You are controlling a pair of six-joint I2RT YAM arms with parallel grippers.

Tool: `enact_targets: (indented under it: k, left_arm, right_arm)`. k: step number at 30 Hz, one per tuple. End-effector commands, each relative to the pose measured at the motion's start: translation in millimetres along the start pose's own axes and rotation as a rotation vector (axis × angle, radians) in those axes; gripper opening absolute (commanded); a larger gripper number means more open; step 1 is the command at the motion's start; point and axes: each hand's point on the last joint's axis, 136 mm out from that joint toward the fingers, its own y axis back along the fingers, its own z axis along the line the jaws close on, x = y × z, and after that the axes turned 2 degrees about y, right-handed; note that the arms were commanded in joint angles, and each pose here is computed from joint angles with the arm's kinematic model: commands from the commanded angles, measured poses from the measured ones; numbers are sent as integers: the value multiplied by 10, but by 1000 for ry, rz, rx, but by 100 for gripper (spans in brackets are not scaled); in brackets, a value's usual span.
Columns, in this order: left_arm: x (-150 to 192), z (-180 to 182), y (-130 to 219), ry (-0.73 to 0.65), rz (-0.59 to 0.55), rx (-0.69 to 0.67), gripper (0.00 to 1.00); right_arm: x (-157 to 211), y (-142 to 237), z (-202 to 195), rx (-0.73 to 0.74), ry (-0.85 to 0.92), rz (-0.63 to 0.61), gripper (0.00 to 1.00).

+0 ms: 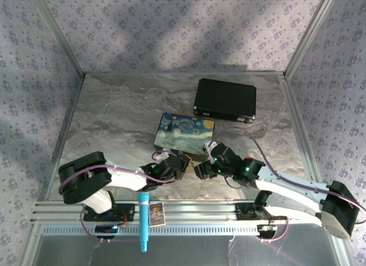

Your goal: Unlock a padlock with a key

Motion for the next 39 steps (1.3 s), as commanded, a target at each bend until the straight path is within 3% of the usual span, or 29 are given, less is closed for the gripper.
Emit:
enact_targets:
  k: [1,8,13,28,36,39]
  left_arm:
    - [-78,180,80,-64,-13,-144,0]
    - [-169,127,176,-73,-33,-150,0]
    - [-159,93,184,-74,-26,-141,0]
    - [-161,15,262,-92,-21,-115,0]
    - [-128,25,252,-75,2,-99,0]
    - [-126,20,252,-77,3,-97,0]
  right_arm:
    - [-293,97,-168,121,115,-162,82]
    - [-169,-18,170,-18,337,-109,63]
    - [-97,-51,465,-21,540,-159,59]
    - [-85,-435,564,-40,586,-113,46]
    - [-115,-533,537,-30,594,-109,32]
    - [-108,-559,541,-41,593,-101,21]
